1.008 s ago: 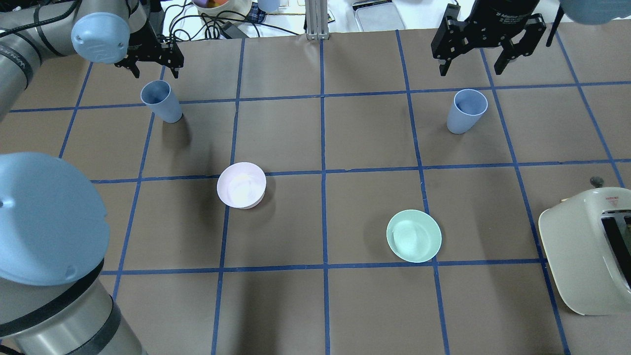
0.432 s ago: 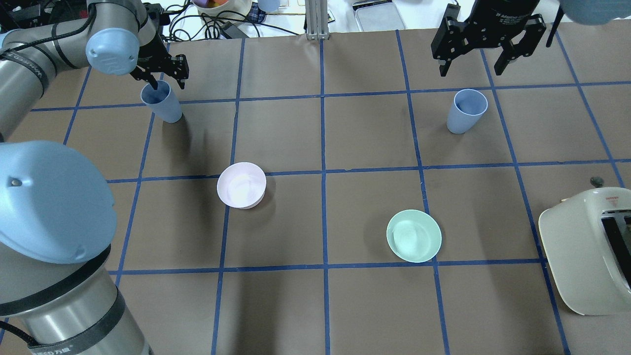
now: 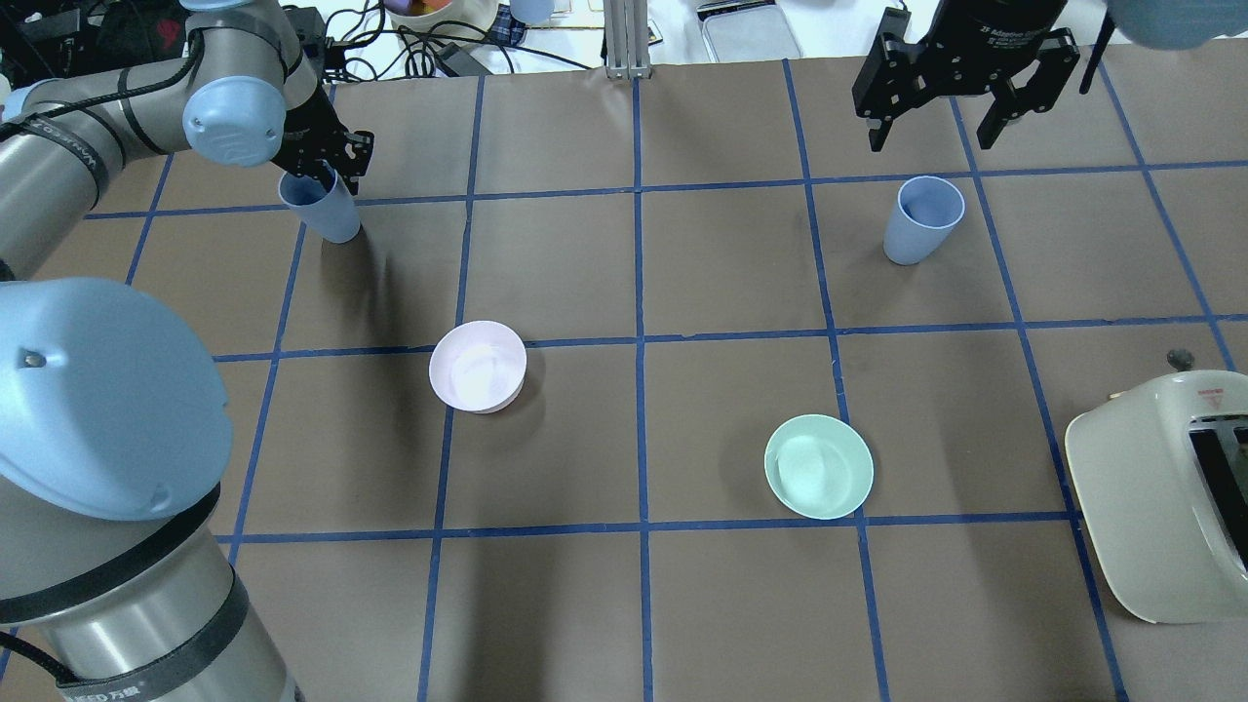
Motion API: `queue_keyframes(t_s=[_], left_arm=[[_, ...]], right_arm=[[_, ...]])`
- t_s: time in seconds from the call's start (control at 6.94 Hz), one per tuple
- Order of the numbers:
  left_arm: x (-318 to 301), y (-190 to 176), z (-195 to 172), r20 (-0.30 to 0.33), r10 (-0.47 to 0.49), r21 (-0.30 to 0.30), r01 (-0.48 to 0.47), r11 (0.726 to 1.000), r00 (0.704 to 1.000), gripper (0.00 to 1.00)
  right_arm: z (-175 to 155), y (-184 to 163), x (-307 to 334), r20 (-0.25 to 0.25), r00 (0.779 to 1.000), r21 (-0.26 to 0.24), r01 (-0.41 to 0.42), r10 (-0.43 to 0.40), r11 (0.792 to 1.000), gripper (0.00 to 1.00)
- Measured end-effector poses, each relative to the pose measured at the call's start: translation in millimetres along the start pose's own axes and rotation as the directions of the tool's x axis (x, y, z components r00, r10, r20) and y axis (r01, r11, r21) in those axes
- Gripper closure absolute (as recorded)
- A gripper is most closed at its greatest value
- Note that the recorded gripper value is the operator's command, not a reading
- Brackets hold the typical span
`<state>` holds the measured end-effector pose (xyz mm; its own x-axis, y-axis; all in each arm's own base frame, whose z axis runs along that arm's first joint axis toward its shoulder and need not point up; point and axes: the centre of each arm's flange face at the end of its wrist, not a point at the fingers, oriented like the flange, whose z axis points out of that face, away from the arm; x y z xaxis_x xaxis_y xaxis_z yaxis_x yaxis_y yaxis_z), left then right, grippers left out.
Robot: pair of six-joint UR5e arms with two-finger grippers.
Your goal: Stack blue cups with both arms
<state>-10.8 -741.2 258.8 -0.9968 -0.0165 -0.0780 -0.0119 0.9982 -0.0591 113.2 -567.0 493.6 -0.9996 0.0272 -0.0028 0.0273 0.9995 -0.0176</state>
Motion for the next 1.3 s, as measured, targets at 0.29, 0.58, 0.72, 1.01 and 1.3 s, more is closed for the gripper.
queue_keyframes(t_s=[0.29,0.58,0.72,1.01,1.3], left_arm=[[45.0,8.6,-43.4,-0.001,0.051,0.034,-0.051,0.998,0.999,1.00],[147.8,40.8,-98.6,-0.021,0.109,0.060,-0.108,0.992,0.994,1.00],[201.2,63.8,-116.1,-0.039,0.099,0.067,-0.096,0.993,0.994,1.00],[286.2,112.7,-123.7,-0.069,0.046,0.039,-0.043,0.998,0.997,1.00],[341.6,160.9,-104.3,-0.091,-0.021,-0.033,0.018,0.999,0.996,1.00]], right_arm=[[0.0,0.0,0.0,0.000,1.000,0.000,0.000,0.000,1.000,0.00],[0.0,0.0,0.0,0.000,1.000,0.000,0.001,-0.001,1.000,0.00],[0.0,0.0,0.1,-0.001,1.000,0.000,0.001,-0.001,1.000,0.00],[0.1,-0.1,0.9,-0.001,1.000,-0.001,0.002,-0.002,1.000,0.00],[0.2,-0.1,2.9,-0.001,1.000,-0.004,0.003,-0.003,1.000,0.00]])
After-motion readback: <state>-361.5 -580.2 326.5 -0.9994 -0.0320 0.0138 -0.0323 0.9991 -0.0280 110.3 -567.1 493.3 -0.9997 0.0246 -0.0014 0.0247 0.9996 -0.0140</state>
